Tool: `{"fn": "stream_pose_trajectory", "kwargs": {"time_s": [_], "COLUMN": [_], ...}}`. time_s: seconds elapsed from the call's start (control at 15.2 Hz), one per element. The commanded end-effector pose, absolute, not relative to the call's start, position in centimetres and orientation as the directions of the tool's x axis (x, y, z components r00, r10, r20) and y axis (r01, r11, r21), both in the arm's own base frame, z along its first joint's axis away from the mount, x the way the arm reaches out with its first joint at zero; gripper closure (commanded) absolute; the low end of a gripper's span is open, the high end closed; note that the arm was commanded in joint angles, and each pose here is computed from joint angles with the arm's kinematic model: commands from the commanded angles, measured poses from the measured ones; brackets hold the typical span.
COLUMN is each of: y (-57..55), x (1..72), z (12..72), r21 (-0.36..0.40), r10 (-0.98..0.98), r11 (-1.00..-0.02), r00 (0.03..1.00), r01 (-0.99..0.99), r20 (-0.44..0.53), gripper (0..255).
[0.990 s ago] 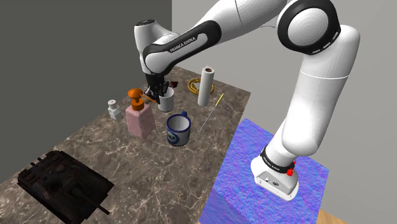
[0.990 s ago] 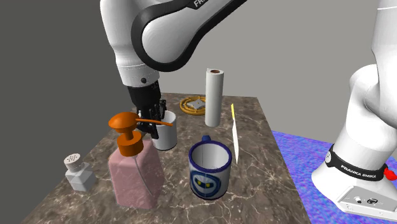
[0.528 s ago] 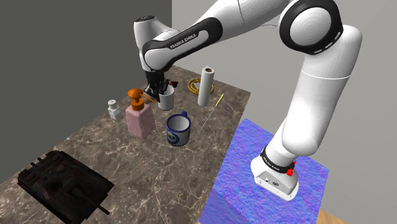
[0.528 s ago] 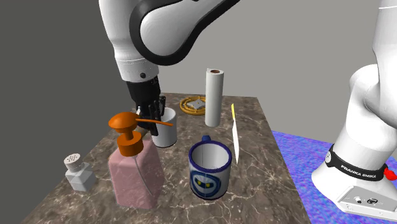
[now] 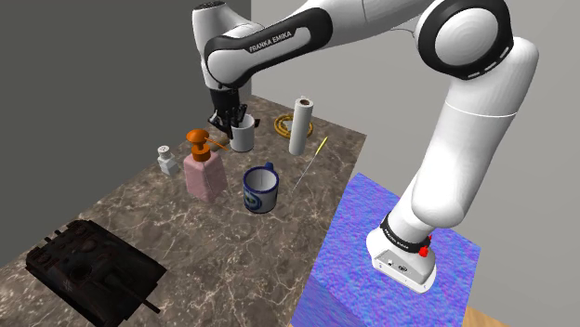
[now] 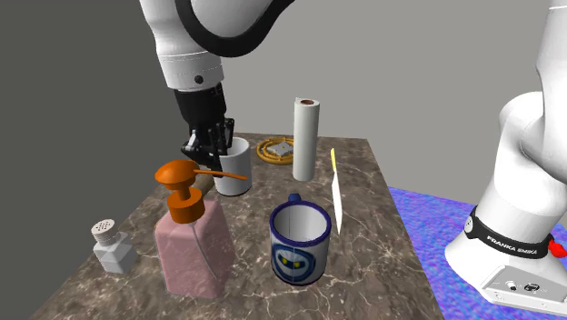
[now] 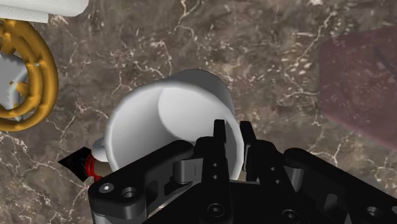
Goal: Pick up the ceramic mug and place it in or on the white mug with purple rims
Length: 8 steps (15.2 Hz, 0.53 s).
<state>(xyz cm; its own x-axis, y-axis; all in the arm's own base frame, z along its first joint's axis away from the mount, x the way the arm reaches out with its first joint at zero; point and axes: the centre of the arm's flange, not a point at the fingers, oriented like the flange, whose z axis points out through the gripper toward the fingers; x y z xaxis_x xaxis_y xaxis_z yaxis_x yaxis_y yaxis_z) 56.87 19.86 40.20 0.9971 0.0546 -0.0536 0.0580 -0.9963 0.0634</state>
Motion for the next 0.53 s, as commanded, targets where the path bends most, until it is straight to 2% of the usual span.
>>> {"fn": "stream_pose_trajectory", "kwargs": {"time_s": [0.0, 0.46], "y": [19.9, 19.9], "x": [56.8, 56.8], "z": [41.3, 44.9], "r21": [0.063, 0.063], "r10": [0.055, 0.055], "r11": [-0.996, -0.996], "r00": [0.997, 0.997], "r01": [0.058, 0.058], "r20": [-0.054, -0.054], "gripper": [255, 255]}}
